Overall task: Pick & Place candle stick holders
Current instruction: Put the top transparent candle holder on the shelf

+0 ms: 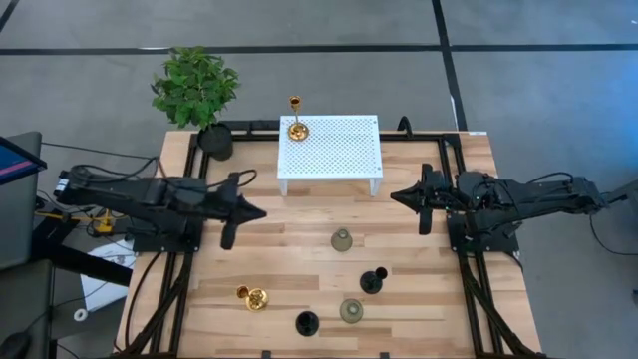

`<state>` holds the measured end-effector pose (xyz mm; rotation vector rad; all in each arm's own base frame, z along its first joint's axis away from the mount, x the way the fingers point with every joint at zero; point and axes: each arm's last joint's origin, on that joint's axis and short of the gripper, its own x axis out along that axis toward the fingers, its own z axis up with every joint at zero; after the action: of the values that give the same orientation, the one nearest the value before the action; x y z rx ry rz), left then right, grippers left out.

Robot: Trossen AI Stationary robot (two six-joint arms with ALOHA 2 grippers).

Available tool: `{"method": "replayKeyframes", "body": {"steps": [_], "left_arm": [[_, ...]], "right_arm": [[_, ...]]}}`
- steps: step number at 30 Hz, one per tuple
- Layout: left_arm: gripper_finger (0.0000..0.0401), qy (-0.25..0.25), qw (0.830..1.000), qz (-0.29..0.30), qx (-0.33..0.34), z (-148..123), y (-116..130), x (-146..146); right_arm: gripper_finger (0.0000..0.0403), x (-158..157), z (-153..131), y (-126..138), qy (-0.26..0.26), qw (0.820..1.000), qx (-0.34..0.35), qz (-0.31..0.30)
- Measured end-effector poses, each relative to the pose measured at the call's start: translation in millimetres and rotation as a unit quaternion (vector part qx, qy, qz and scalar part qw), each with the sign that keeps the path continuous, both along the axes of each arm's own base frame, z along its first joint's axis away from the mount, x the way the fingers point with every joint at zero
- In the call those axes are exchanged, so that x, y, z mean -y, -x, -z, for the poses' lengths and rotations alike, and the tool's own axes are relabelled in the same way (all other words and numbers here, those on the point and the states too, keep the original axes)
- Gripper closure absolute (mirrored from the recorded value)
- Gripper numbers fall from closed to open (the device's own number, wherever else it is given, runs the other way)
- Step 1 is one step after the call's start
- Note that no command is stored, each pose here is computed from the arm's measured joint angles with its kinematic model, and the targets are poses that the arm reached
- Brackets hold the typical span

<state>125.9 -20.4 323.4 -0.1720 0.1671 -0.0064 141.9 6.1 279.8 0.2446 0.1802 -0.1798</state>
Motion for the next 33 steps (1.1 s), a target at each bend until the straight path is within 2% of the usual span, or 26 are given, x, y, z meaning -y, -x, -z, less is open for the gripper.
{"method": "replayKeyframes", "body": {"steps": [6, 12, 15, 21, 26, 33], "left_arm": [[0.0396, 0.029, 1.000, -0.003, -0.010, 18.4, 2.8, 0.7], [0.0397, 0.023, 0.999, -0.004, -0.040, 32.8, -6.1, 2.6], [0.0395, 0.023, 0.999, 0.008, -0.048, 34.7, -10.1, 4.2], [0.0397, 0.004, 0.996, 0.059, -0.064, 38.7, -17.2, 8.5], [0.0395, -0.011, 0.994, 0.083, -0.072, 41.1, -21.1, 10.5], [0.0395, -0.018, 0.993, 0.086, -0.077, 42.6, -24.0, 11.2]], "right_arm": [[0.0403, -1.5, 3.6, -4.6, -0.039, 0.999, -0.009, 0.002], [0.0403, -10.4, 15.4, -18.5, -0.035, 0.998, -0.053, -0.021], [0.0403, -16.3, 21.5, -24.6, -0.032, 0.996, -0.075, -0.036], [0.0403, -30.5, 29.6, -37.2, -0.044, 0.989, -0.094, -0.108], [0.0403, -36.6, 37.0, -46.2, -0.042, 0.986, -0.108, -0.118], [0.0403, -38.4, 45.3, -52.5, -0.053, 0.983, -0.131, -0.117]]}}
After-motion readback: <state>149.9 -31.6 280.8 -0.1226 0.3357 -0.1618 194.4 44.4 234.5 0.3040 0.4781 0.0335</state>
